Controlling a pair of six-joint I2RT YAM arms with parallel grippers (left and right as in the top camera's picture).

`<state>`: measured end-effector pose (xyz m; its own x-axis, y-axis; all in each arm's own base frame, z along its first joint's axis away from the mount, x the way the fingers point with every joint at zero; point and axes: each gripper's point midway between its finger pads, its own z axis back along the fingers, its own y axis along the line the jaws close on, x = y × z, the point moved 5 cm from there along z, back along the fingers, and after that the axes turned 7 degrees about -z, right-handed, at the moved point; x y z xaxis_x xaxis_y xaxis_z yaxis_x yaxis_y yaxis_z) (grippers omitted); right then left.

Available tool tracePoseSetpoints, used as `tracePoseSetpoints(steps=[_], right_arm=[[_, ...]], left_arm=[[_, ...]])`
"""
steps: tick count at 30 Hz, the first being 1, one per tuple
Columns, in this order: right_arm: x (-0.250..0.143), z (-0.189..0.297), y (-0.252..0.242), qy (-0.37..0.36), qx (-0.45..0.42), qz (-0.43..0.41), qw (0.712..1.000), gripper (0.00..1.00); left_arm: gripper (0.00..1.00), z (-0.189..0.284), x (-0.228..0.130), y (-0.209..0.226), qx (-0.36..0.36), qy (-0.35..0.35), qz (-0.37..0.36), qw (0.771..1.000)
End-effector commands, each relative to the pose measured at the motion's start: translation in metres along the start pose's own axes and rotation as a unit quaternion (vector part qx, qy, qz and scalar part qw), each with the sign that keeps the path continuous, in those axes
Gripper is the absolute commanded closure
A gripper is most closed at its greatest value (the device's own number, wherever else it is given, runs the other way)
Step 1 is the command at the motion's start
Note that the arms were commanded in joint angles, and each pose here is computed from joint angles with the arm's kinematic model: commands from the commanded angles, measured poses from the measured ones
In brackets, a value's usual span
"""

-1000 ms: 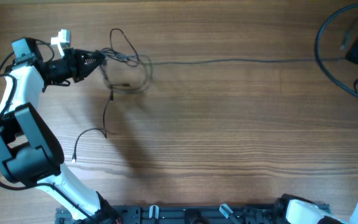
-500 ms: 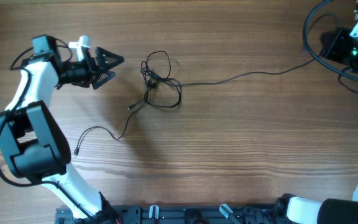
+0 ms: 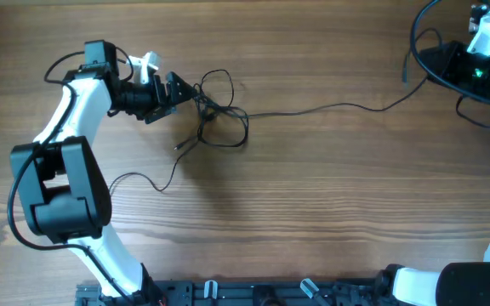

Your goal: Untangle cables

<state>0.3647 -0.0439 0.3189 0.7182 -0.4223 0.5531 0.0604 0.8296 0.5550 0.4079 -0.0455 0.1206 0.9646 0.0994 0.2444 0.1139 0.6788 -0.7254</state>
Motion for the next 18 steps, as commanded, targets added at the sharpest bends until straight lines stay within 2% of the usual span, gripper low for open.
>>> tracePoseSetpoints(steps=[1, 15, 18], right_arm=[[-0.004, -0.007, 0.013, 0.017, 0.027, 0.005, 0.999, 0.96], [-0.057, -0.085, 0.047, 0.153, 0.059, 0.026, 0.986, 0.96], [-0.070, -0.105, 0.048, 0.184, 0.060, 0.026, 0.981, 0.96]], left_arm=[[0.00, -0.005, 0.000, -0.005, 0.023, 0.005, -0.020, 1.000], [0.00, -0.013, -0.002, -0.009, 0.035, 0.014, -0.030, 0.999], [0.07, -0.013, -0.003, -0.005, 0.053, 0.015, -0.031, 0.998]])
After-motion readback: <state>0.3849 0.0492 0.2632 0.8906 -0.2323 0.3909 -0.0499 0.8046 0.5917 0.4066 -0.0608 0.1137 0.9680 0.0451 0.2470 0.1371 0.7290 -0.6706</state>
